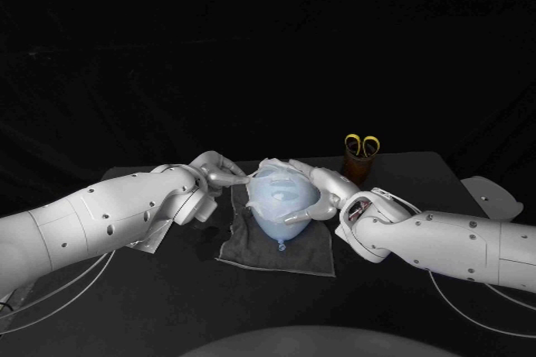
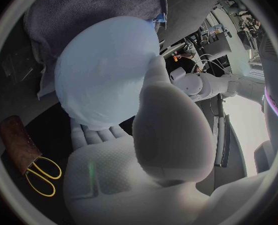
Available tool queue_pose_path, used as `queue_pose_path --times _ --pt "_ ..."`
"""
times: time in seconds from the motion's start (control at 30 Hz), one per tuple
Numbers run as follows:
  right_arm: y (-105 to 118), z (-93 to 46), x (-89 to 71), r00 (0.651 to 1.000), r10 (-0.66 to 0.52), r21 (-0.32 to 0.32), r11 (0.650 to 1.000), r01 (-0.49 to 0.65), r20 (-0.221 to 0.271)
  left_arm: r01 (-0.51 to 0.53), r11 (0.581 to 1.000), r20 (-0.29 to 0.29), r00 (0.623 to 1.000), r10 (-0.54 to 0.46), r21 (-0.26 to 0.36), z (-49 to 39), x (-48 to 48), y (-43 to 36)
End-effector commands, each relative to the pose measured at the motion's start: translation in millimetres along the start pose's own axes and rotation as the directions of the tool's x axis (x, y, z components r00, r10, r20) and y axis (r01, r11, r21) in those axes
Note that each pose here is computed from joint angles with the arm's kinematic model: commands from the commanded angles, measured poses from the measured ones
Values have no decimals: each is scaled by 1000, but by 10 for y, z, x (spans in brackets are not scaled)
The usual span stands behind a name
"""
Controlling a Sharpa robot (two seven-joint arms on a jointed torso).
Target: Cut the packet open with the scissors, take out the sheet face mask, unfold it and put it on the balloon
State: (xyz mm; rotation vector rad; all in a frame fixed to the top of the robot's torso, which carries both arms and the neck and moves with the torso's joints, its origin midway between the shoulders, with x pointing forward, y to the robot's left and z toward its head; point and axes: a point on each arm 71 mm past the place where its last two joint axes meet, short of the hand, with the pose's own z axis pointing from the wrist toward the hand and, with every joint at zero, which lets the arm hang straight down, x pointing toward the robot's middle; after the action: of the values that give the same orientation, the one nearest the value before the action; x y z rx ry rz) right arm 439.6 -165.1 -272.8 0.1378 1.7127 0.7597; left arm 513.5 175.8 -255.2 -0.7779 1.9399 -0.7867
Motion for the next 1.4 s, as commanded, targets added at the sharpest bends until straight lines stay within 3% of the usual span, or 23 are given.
queue_pose_path --times 0.03,0.4,0.8,0.97,1.13,1.4 --pt "-34 -21 59 999 -10 17 1000 11 -37 -25 1000 -43 999 24 -15 7 16 18" --pt "-37 -11 61 999 -11 20 1000 12 -35 -16 999 -94 996 12 -32 12 30 48" --pt "-38 -8 63 999 -12 20 1000 13 -35 -5 998 -59 998 1 -59 57 -75 124" --pt "-37 -4 66 999 -12 20 1000 13 -36 -17 999 -30 999 16 -44 59 -148 169" --pt "-36 -1 69 999 -12 20 1000 13 -38 6 1000 -13 1000 -6 13 -31 -179 204" --pt "-41 1 77 999 -13 20 1000 14 -40 30 994 -47 999 -25 105 -301 -99 254"
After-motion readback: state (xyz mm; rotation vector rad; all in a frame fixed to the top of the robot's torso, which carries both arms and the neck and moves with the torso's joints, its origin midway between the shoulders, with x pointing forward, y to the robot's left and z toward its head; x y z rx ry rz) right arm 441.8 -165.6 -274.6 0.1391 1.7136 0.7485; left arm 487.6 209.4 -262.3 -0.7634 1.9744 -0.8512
